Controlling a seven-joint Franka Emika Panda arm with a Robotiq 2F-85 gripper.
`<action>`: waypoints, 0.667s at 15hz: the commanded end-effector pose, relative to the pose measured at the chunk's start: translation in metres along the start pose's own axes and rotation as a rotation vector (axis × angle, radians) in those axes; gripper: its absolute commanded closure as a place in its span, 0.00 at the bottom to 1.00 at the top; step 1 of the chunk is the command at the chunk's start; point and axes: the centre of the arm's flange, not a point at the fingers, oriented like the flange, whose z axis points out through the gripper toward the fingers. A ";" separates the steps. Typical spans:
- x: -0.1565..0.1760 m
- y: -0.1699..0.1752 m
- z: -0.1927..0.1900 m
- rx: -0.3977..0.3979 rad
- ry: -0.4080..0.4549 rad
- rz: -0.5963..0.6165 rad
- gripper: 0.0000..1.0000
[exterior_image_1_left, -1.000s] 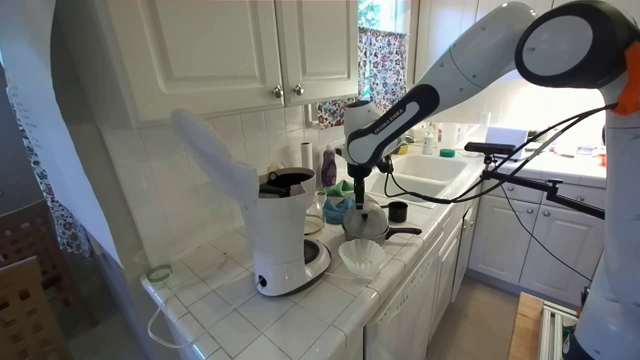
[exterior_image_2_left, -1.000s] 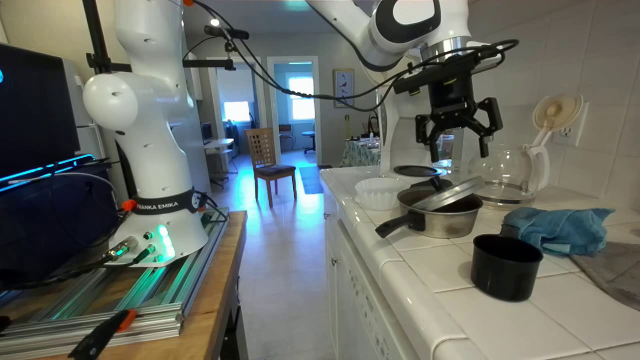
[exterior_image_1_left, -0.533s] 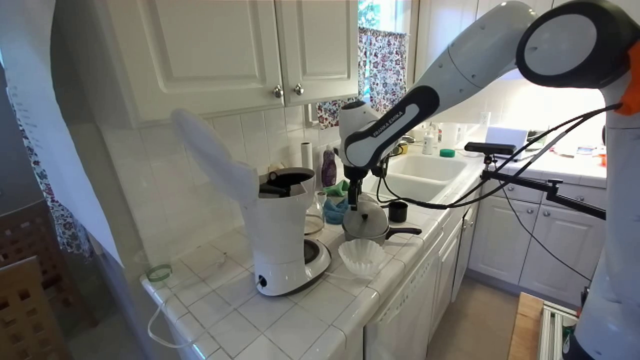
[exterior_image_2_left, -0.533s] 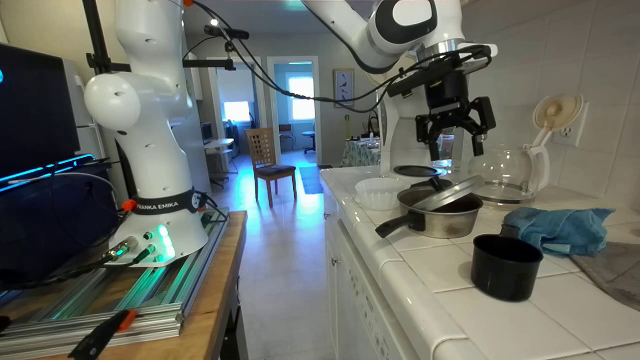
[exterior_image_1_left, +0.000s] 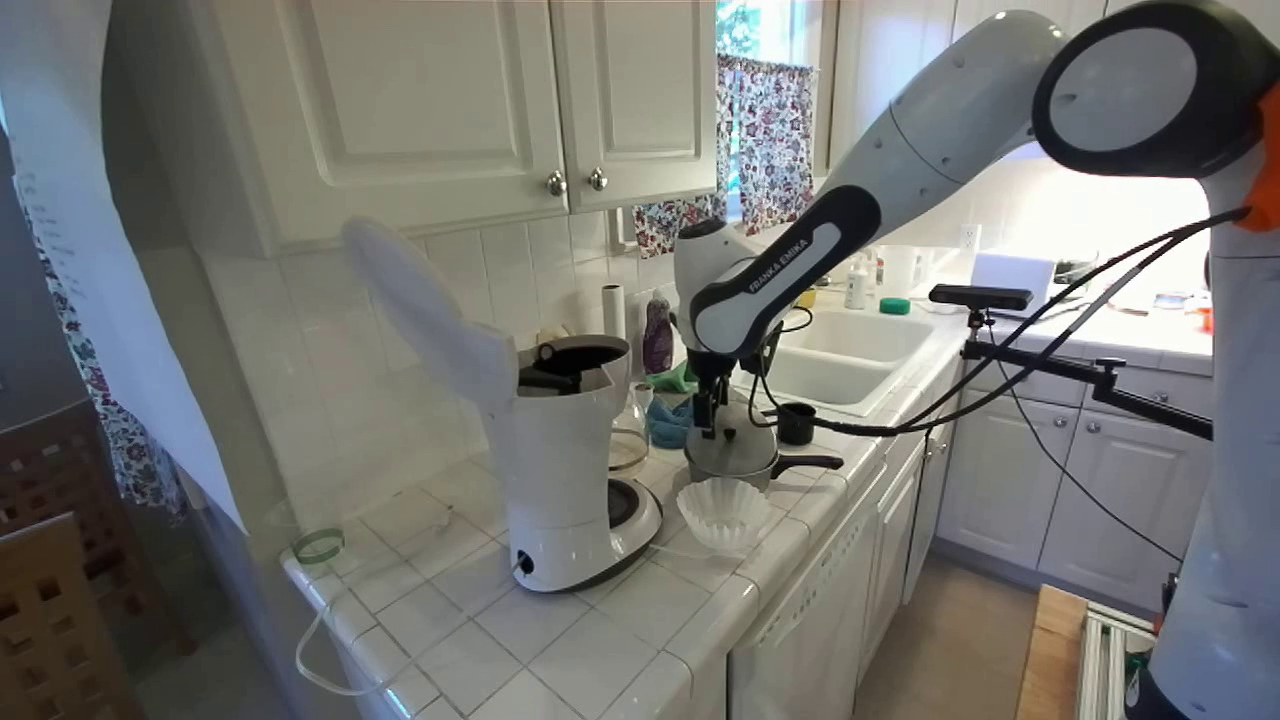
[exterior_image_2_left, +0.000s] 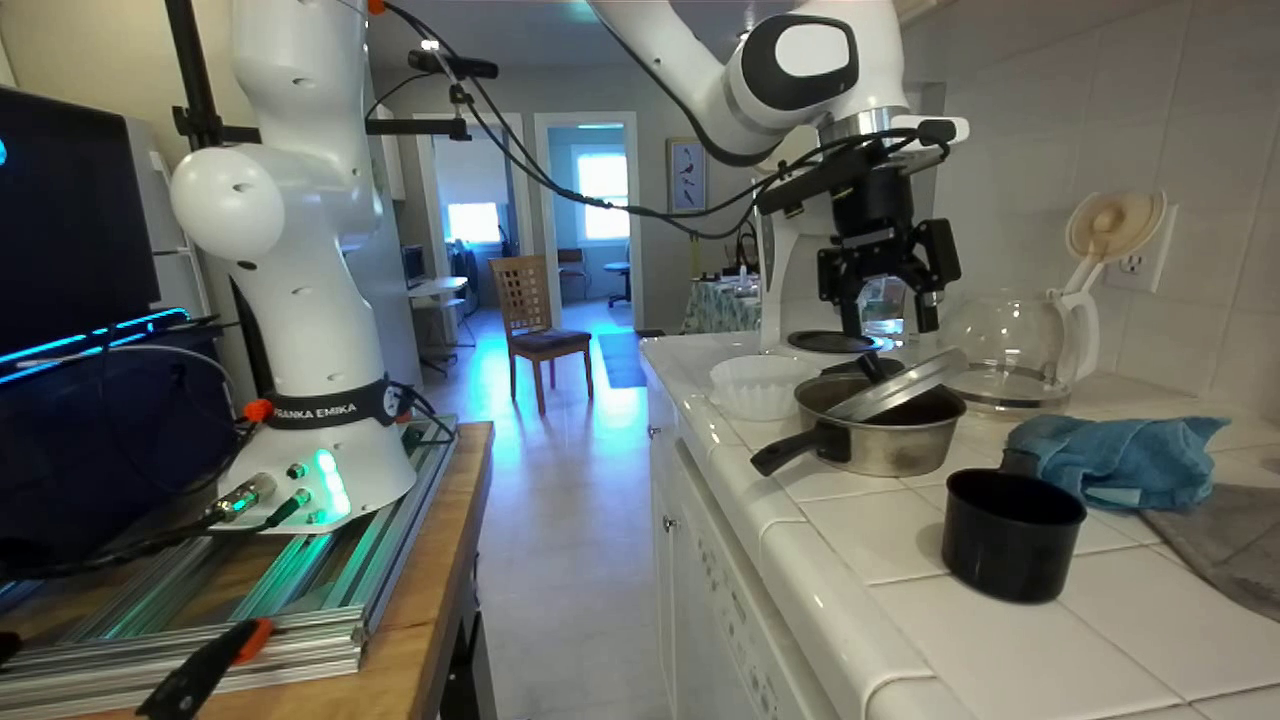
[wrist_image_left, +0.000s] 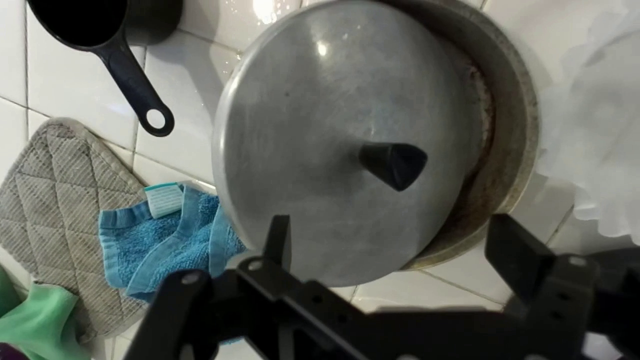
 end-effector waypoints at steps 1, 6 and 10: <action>-0.006 -0.002 0.014 -0.044 0.006 0.035 0.01; 0.000 0.004 0.028 -0.038 -0.012 0.015 0.43; 0.002 0.001 0.031 -0.028 -0.022 -0.004 0.05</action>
